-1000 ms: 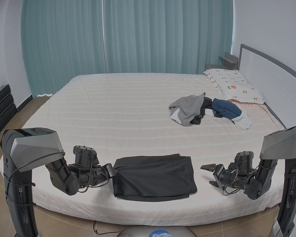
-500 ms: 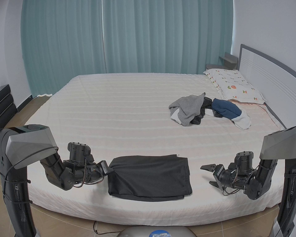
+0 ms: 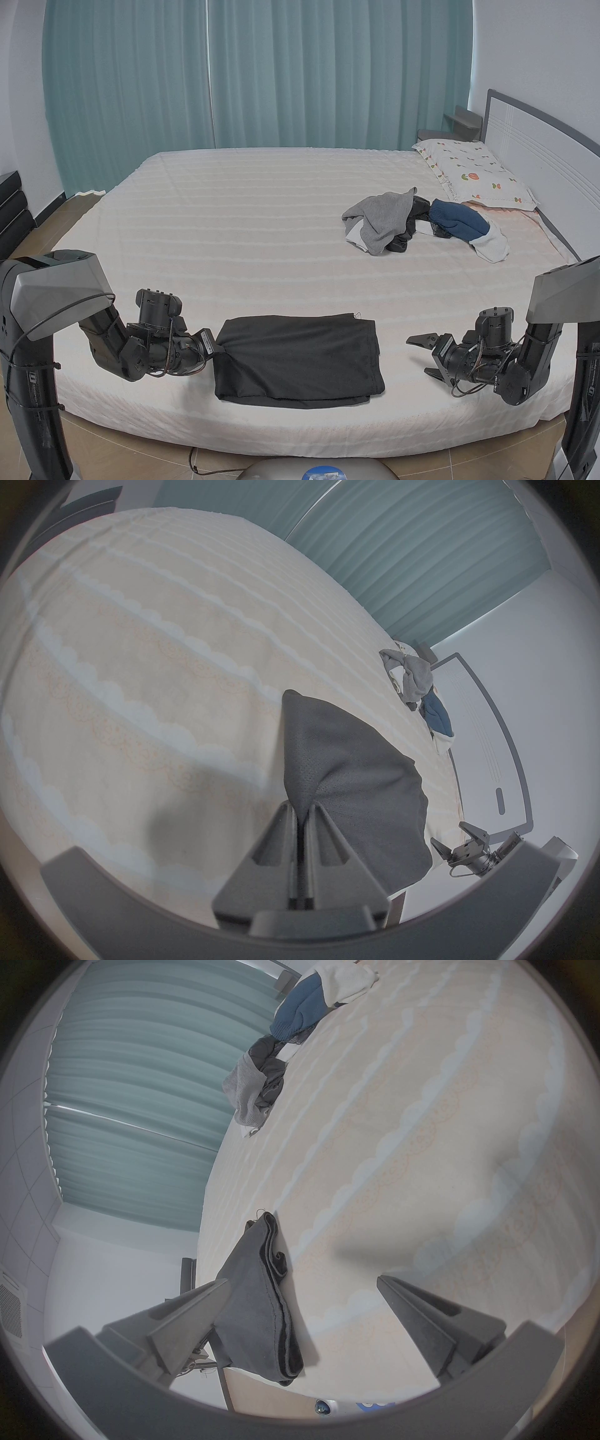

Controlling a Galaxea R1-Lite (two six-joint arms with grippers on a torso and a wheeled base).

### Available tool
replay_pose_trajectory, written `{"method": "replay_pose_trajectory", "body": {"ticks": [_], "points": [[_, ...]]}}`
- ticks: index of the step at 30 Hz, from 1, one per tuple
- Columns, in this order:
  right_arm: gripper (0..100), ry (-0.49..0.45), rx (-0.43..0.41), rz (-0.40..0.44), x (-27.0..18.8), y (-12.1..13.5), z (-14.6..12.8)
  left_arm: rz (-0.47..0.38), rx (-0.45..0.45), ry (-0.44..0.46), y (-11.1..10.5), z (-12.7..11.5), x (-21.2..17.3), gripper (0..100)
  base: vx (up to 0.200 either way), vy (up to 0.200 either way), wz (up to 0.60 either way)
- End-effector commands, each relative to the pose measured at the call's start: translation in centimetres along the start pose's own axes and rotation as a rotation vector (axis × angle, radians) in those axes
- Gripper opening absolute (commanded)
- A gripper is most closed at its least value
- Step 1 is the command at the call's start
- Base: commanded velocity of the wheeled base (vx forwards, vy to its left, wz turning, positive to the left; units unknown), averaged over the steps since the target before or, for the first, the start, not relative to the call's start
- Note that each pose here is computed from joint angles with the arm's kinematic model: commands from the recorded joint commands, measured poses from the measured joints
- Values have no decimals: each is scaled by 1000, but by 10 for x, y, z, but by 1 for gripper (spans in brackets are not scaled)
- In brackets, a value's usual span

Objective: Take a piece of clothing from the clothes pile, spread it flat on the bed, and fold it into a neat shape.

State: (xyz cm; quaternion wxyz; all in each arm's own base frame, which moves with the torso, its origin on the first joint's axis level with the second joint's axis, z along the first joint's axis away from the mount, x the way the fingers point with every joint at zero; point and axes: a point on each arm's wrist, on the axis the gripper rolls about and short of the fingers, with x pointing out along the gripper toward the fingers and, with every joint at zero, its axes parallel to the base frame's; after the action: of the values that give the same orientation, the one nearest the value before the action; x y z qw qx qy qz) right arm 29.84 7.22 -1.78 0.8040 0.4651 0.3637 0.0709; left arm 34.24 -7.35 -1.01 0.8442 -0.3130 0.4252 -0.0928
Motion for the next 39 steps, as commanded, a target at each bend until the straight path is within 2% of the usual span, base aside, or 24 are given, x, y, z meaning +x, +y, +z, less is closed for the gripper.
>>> {"method": "replay_pose_trajectory", "body": {"ticks": [1,5,39], "points": [[100,1,-1,0,0,0,0,2,1,1,0,-1,0,0,0,0,0],[100,2,-3,1,0,0,0,8,-6,-5,2,0,-1,0,0,0,0],[100,1,-1,0,1,0,0,13,-10,5,2,-5,-11,0,0,200,0]]}}
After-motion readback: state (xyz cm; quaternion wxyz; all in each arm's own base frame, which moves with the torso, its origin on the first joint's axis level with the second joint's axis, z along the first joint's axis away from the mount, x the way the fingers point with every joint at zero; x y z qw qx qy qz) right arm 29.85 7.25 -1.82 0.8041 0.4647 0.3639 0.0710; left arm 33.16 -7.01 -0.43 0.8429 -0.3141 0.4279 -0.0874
